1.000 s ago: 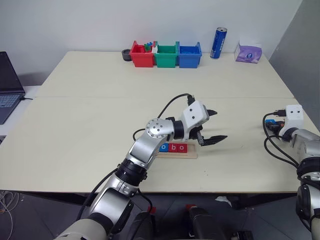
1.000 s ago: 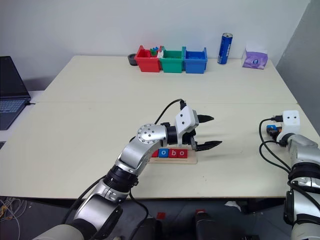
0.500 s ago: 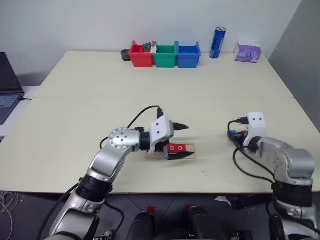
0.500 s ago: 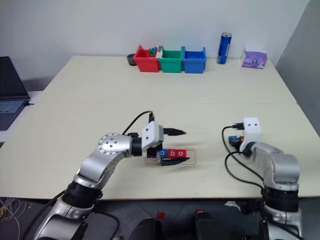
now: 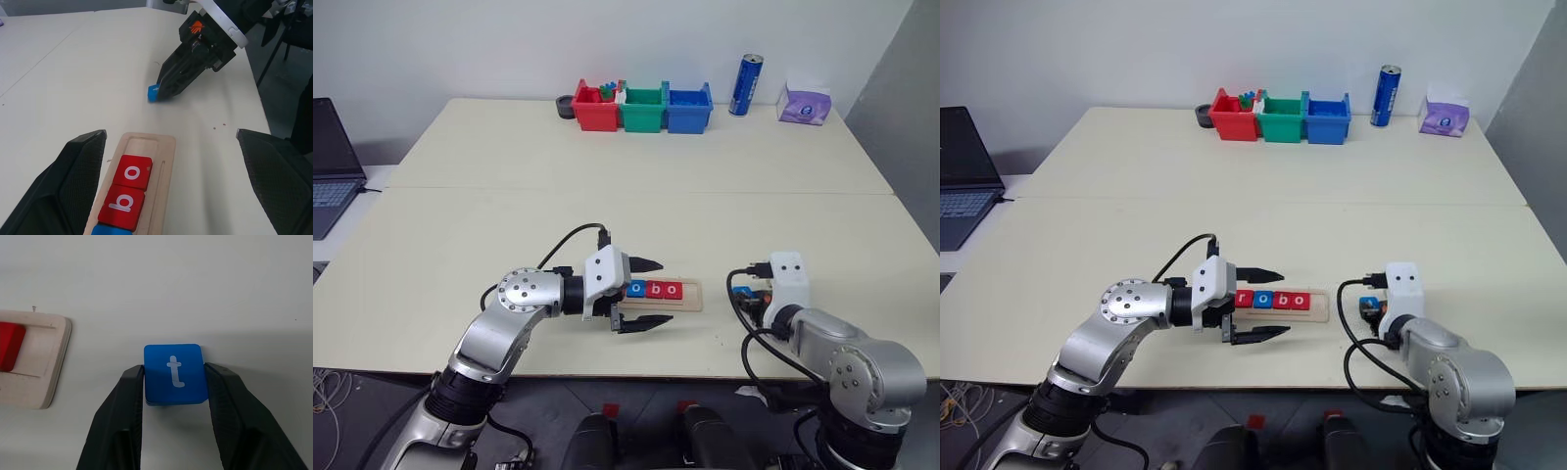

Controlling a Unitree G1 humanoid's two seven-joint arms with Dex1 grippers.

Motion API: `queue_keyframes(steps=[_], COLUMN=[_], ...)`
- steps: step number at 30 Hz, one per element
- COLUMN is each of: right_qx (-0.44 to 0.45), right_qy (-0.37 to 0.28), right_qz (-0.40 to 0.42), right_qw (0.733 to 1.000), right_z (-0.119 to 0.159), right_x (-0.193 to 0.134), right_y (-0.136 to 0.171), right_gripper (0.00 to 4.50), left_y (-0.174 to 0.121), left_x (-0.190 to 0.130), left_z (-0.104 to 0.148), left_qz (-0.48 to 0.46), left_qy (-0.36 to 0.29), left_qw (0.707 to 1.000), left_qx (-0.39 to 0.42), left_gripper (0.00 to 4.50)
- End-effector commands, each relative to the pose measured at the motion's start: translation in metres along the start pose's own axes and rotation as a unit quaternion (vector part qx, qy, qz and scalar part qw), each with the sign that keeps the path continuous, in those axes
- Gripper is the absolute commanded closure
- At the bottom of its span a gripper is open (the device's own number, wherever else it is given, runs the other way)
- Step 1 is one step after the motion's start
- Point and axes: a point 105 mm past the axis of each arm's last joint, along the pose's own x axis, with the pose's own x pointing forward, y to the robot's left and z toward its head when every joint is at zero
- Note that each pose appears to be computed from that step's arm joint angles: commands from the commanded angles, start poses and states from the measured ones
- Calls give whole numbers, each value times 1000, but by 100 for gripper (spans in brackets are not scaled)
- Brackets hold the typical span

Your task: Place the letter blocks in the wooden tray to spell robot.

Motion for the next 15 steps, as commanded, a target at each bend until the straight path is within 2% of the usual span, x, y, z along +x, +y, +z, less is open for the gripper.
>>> queue_keyframes(steps=[1,5,8,10,12,15], right_qx=[2,1,-40,-116,-198,-281], right_qy=[8,2,-20,-76,-138,-166], right_qz=[15,21,8,1,29,120], right_qw=[1000,1000,999,990,970,938], right_z=[-4,-2,14,49,86,104], right_x=[0,-1,-7,-15,-23,-27], right_y=[7,10,4,-3,-2,7], right_gripper=[127,1,1,1,1,1], left_y=[-2,-1,0,0,2,4], left_x=[0,1,1,-1,-3,-5], left_z=[14,14,14,14,14,13], left_qz=[-3,-3,-3,-4,-5,-7], left_qy=[-20,-21,-22,-22,-23,-23], left_qw=[1000,1000,1000,1000,999,999], left_qx=[21,21,21,22,22,22], left_gripper=[0,0,0,0,0,0])
